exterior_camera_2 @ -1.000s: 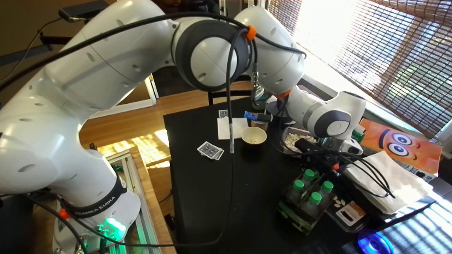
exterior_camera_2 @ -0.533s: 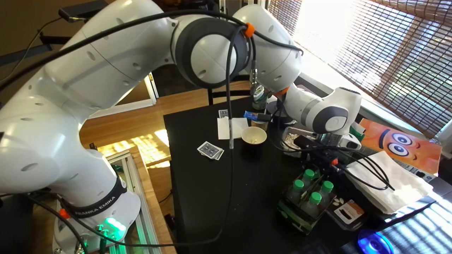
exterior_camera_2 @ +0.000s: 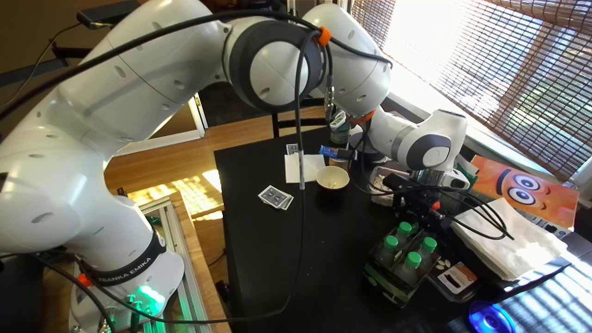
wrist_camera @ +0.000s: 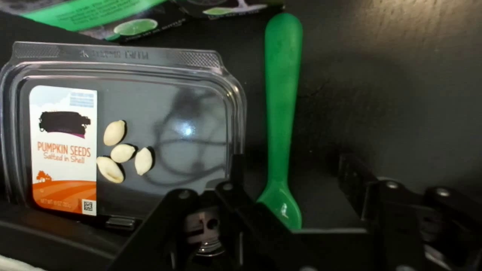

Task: Pick up the green spoon and place it in the clear lunch box with grains in it

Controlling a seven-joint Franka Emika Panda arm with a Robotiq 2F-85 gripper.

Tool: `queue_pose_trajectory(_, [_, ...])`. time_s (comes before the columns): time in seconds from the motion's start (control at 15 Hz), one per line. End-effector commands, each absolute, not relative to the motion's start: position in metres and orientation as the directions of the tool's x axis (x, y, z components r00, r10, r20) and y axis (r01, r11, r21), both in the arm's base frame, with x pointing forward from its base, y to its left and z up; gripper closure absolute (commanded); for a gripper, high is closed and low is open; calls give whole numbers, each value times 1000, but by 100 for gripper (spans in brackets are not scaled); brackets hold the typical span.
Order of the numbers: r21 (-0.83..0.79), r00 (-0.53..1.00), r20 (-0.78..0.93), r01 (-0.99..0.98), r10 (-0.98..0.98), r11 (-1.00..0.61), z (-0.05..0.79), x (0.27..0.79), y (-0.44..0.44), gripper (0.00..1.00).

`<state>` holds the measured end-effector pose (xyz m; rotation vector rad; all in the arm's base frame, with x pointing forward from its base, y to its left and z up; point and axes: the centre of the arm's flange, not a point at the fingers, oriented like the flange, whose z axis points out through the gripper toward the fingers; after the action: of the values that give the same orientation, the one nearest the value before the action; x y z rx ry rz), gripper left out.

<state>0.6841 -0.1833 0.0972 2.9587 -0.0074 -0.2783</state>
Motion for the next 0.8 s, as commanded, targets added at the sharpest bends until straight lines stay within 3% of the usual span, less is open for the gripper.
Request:
queue_pose_trajectory(0.0, [179, 980, -194, 4, -31, -984, 95, 683, -186, 37])
queue_pose_trajectory(0.33, [153, 977, -211, -8, -40, -988, 85, 683, -198, 41])
queue_pose_trajectory(0.4, [150, 976, -212, -12, -44, -989, 85, 683, -199, 48])
queue_pose_trajectory(0.47, [147, 976, -212, -15, -46, -989, 85, 683, -200, 67])
queue_pose_trajectory(0.73, [147, 976, -209, -27, -58, -989, 89, 684, -206, 95])
